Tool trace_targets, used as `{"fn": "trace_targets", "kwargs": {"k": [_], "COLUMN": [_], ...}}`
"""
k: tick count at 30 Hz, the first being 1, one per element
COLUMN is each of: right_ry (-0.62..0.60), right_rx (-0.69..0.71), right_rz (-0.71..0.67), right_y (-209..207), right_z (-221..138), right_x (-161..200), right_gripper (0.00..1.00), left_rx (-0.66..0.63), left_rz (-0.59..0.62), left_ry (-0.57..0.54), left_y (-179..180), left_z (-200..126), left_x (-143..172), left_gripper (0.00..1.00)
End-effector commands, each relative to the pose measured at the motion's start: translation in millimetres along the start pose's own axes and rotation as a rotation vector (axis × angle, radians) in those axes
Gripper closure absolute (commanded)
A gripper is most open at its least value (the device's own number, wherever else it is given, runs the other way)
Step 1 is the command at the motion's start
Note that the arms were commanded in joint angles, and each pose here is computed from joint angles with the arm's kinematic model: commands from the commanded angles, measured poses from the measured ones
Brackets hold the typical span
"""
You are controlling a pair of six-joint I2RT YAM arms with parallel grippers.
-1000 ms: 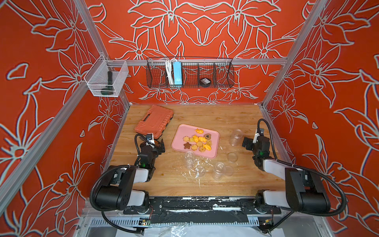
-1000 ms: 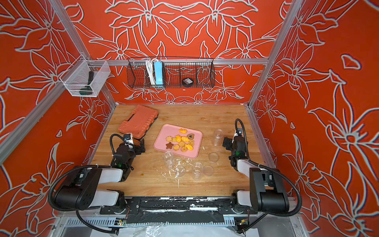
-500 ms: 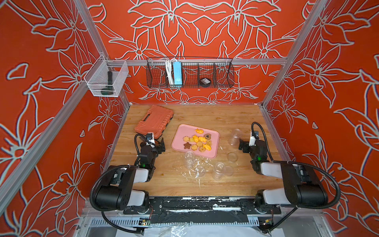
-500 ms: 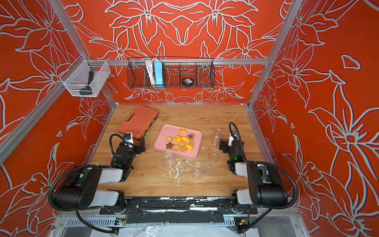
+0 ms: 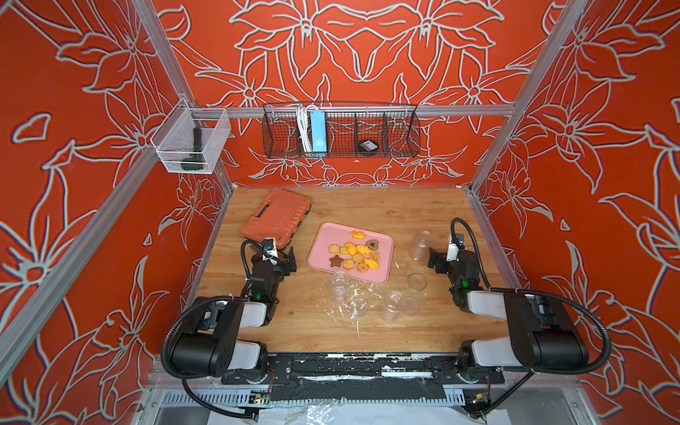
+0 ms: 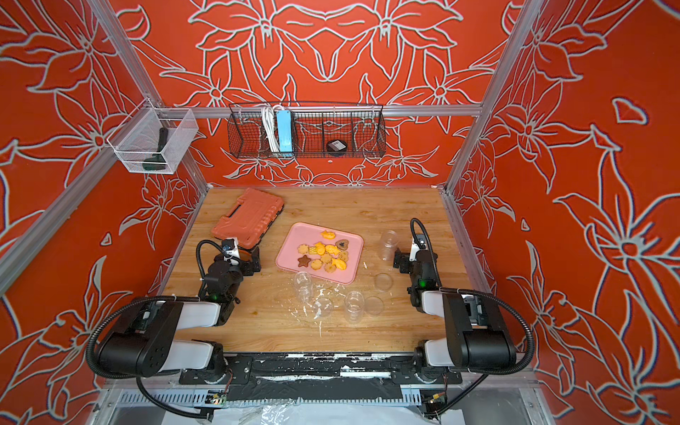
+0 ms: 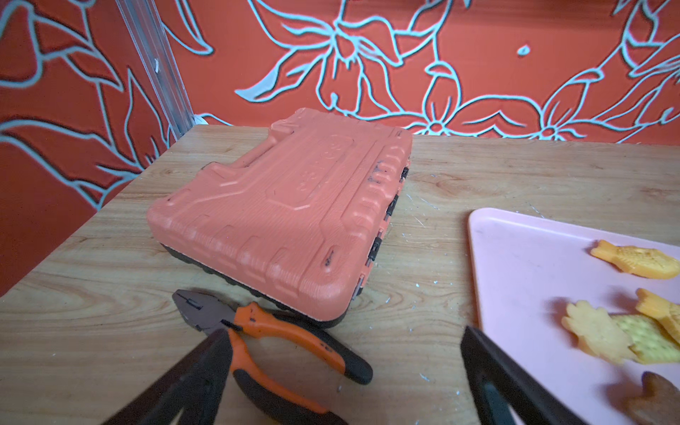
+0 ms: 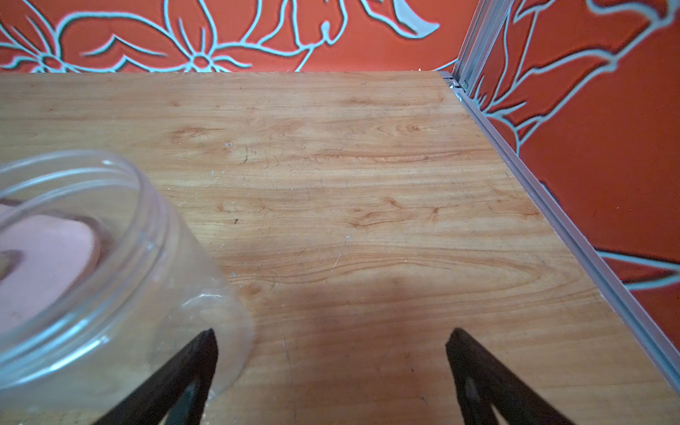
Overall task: Pour the cookies out of the jar
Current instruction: Reset both arms
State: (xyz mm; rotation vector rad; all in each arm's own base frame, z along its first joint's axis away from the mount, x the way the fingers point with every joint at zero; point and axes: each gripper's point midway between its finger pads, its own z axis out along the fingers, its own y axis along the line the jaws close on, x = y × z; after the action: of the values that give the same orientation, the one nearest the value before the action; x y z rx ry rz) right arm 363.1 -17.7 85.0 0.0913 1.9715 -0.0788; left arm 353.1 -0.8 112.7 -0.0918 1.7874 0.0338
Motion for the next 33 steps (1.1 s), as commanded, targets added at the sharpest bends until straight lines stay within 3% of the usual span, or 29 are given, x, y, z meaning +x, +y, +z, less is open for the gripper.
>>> {"fn": "trace_targets", "kwargs": {"k": [1,19,25,33], "right_ry": [-0.031,-0.016,-0.030,-0.029], "right_rx": [-0.004,-0.041,-0.040,-0.013], "right_rz": [-0.013,-0.046,-0.045,-0.032], "right_y": [2.6,12.4,11.5,7.3], "right_z": [2.8,5.2,-7.9,3.0], "right_x": [-11.1,-11.6,-28.7,-12.9], "right_gripper": [0.02,0.01,0.02,0.01], "left_rx": [0.003,0.002,0.003,0.002], "left_rz": [-0.001,-0.001,-0.001,-0.001], "left_ry": [-0.031,-0.029,-0.028,-0.028], "left_y": [0.6,0.8,0.7,0.9], "left_z": [-0.9,-0.9,-1.0,-1.0], "left_x": [-6.2,-5.5,-5.2,-5.2], "left_gripper": [0.02,0.02,0.02,0.02]}}
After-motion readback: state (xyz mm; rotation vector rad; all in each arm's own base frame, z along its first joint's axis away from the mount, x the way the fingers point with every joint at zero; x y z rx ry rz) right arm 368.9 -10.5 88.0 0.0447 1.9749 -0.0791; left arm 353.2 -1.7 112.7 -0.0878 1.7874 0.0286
